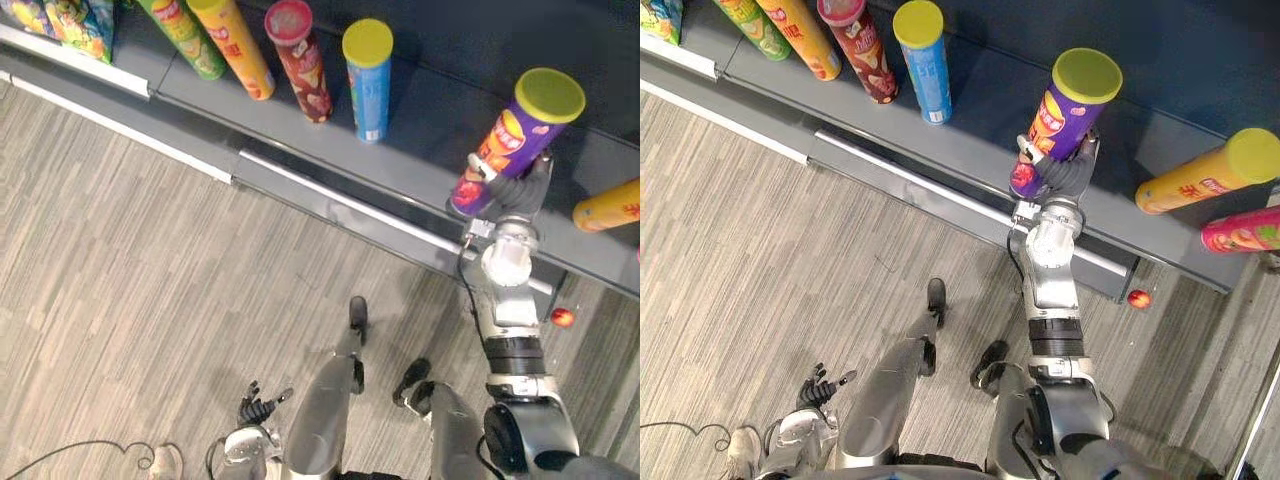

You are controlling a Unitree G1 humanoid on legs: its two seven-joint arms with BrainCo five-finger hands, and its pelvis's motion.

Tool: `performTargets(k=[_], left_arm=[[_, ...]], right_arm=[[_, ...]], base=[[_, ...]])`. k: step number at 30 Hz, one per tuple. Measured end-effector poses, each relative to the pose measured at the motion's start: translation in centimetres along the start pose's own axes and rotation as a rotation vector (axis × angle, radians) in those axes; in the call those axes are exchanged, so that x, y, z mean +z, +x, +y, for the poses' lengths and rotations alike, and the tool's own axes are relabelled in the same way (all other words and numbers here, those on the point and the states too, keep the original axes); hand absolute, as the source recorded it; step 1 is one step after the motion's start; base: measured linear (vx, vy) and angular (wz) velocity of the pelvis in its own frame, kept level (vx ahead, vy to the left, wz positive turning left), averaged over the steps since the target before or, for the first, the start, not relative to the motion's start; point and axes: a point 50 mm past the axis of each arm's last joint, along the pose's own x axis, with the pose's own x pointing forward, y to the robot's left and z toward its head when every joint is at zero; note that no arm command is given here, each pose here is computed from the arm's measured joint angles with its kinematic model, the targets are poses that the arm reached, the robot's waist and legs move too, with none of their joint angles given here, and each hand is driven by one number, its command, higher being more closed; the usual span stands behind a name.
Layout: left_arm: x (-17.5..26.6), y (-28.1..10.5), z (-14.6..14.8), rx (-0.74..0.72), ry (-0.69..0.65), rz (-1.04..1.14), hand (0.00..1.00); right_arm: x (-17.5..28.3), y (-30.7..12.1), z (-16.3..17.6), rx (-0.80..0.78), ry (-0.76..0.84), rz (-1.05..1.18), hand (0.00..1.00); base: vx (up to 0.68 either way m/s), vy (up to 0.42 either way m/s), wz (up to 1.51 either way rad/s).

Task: Put the gum and the chips on the shelf.

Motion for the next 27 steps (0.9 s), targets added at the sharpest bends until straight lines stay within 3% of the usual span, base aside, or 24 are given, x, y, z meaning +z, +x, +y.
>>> performTargets(k=[19,27], left_arm=[[3.1,0.4,-0.6,0.004,-0.038,-0.129,0.0],[3.7,0.5,-0.9,0.007,-0.04,-0.152,0.0]], right_arm=[[5.8,3.0,1.2,-0.137,0.069,-0.199,1.0],[8.4,4.6,0.4,-0.19,-0.018,-0.323,1.0]], base=[[0.01,-0.061,0.07],[0.03,-0.067,0.15]])
